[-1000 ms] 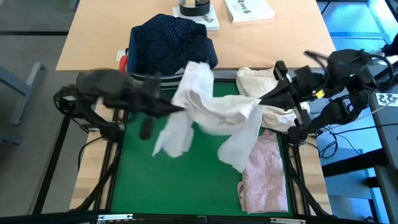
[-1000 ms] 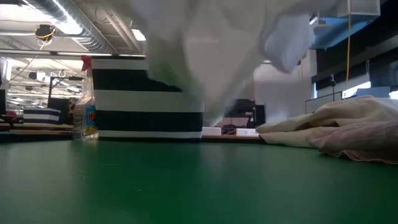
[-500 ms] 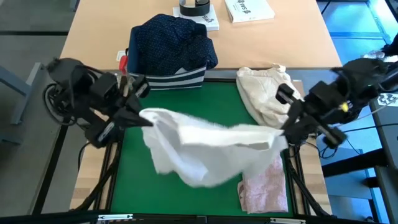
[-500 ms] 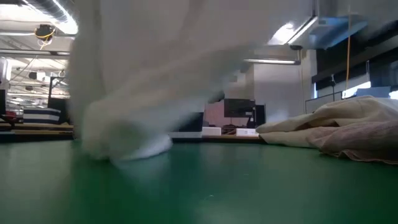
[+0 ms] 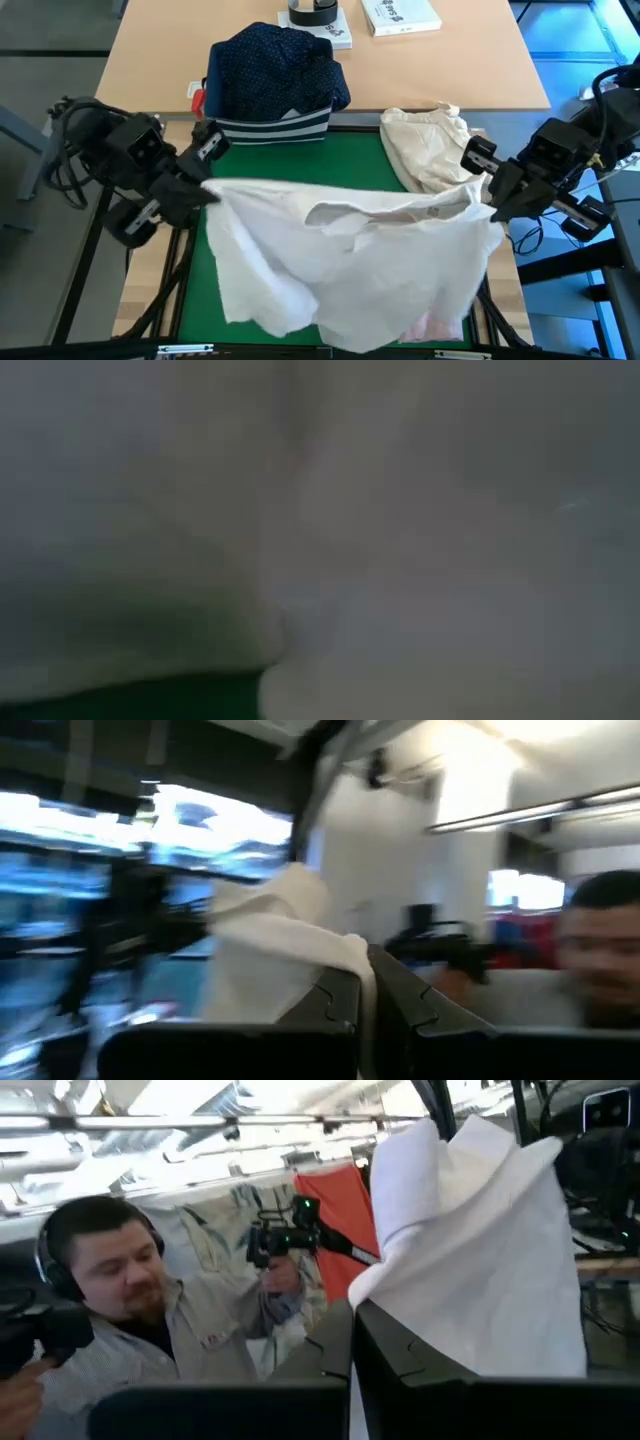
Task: Fold laundry
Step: Remove the white polo shirt from the blue laundry bin
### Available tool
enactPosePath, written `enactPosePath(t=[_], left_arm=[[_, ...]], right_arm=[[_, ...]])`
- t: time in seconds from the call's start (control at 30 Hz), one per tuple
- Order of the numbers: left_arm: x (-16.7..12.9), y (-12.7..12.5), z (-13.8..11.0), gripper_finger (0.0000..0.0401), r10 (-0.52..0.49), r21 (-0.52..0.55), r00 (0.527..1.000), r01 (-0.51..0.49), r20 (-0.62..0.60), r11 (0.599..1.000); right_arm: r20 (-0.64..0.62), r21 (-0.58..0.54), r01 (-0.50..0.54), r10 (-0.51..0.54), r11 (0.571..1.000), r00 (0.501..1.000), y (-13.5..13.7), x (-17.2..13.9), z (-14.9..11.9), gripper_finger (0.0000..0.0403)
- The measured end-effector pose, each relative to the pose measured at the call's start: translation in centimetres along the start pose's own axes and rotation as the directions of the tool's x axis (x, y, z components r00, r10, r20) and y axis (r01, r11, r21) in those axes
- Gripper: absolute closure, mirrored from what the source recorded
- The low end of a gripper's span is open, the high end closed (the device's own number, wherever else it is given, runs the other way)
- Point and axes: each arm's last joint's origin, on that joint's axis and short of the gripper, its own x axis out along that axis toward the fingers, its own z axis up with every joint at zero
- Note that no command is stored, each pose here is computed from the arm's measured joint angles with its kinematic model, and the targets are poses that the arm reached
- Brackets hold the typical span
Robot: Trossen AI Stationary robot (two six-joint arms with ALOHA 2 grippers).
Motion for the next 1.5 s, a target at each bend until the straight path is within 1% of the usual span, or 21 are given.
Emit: enactPosePath(t=[0.1,0.13,0.2,0.27,0.33,0.4,0.43,0.47,0.53,0.6,0.77,0.87,0.93,0.97,1.03,1.1,1.17,1.23,1.33,1.43,1.5], left_arm=[[-1.3,0.8,-0.1,0.0398,0.239,0.066,0.968,-0.235,-0.072,0.970],[-2.0,1.1,-0.2,0.0398,0.340,0.096,0.935,-0.331,-0.102,0.939],[-3.2,1.9,-0.7,0.0398,0.547,0.183,0.823,-0.520,-0.155,0.834],[-4.3,2.9,-1.7,0.0397,0.722,0.280,0.661,-0.667,-0.203,0.690],[-5.3,4.0,-2.9,0.0397,0.821,0.349,0.513,-0.743,-0.251,0.571],[-6.2,5.1,-4.2,0.0397,0.862,0.384,0.395,-0.777,-0.319,0.498],[-6.6,5.7,-4.8,0.0397,0.870,0.391,0.344,-0.790,-0.354,0.472],[-6.9,6.2,-5.5,0.0397,0.873,0.398,0.298,-0.800,-0.387,0.449],[-7.4,7.1,-6.8,0.0397,0.877,0.437,0.207,-0.803,-0.433,0.405],[-7.6,7.9,-8.2,0.0397,0.873,0.491,0.128,-0.784,-0.470,0.380],[-8.0,10.5,-12.9,0.0397,0.851,0.637,-0.078,-0.699,-0.519,0.325],[-9.0,12.2,-16.2,0.0397,0.819,0.703,-0.205,-0.646,-0.536,0.298],[-10.0,13.5,-18.4,0.0397,0.779,0.717,-0.261,-0.621,-0.570,0.317],[-10.5,14.1,-19.6,0.0397,0.753,0.717,-0.278,-0.606,-0.597,0.344],[-11.4,15.5,-21.8,0.0397,0.700,0.682,-0.271,-0.607,-0.660,0.408],[-12.3,16.9,-23.6,0.0397,0.654,0.616,-0.226,-0.639,-0.722,0.460],[-13.5,18.3,-25.1,0.0397,0.637,0.581,-0.197,-0.659,-0.746,0.477],[-14.8,19.9,-26.1,0.0397,0.662,0.599,-0.207,-0.666,-0.720,0.444],[-16.8,22.2,-27.2,0.0397,0.711,0.651,-0.262,-0.674,-0.652,0.349],[-18.6,23.9,-28.0,0.0397,0.752,0.666,-0.296,-0.705,-0.589,0.244],[-19.6,24.5,-28.3,0.0397,0.754,0.681,-0.327,-0.702,-0.569,0.210]], right_arm=[[-0.052,-0.067,0.148,-0.152,0.987,0.987,-0.4,-1.5,-0.4,0.0398],[-0.071,-0.098,0.228,-0.236,0.969,0.969,-0.7,-2.1,-0.6,0.0398],[-0.122,-0.167,0.415,-0.436,0.895,0.892,-1.6,-3.4,-1.2,0.0398],[-0.178,-0.243,0.605,-0.648,0.758,0.740,-2.8,-4.5,-2.1,0.0398],[-0.233,-0.332,0.735,-0.807,0.591,0.543,-4.1,-5.3,-3.1,0.0398],[-0.283,-0.408,0.792,-0.888,0.454,0.363,-5.9,-5.4,-4.2,0.0398],[-0.315,-0.438,0.798,-0.902,0.414,0.295,-6.8,-5.3,-4.9,0.0398],[-0.348,-0.461,0.795,-0.905,0.394,0.246,-7.9,-5.0,-5.6,0.0398],[-0.416,-0.491,0.778,-0.890,0.393,0.187,-10.0,-4.4,-7.1,0.0398],[-0.473,-0.524,0.755,-0.872,0.394,0.127,-12.2,-4.1,-8.8,0.0398],[-0.560,-0.594,0.721,-0.827,0.357,-0.053,-18.3,-4.2,-14.6,0.0398],[-0.590,-0.588,0.728,-0.802,0.351,-0.090,-21.5,-4.9,-17.9,0.0398],[-0.609,-0.562,0.747,-0.789,0.356,-0.082,-23.3,-5.5,-19.9,0.0398],[-0.620,-0.543,0.756,-0.781,0.365,-0.068,-24.1,-5.8,-20.9,0.0398],[-0.633,-0.510,0.770,-0.773,0.382,-0.036,-25.4,-6.4,-22.4,0.0398],[-0.620,-0.494,0.787,-0.784,0.370,-0.021,-26.5,-7.1,-23.4,0.0398],[-0.603,-0.490,0.801,-0.797,0.344,-0.027,-27.4,-7.9,-24.4,0.0398],[-0.571,-0.489,0.817,-0.820,0.305,-0.035,-28.4,-8.8,-25.2,0.0398],[-0.498,-0.478,0.847,-0.866,0.232,-0.043,-29.9,-10.2,-26.0,0.0398],[-0.417,-0.463,0.874,-0.907,0.148,-0.068,-31.0,-11.7,-26.6,0.0398],[-0.351,-0.433,0.897,-0.934,0.093,-0.072,-31.7,-12.5,-26.8,0.0398]])
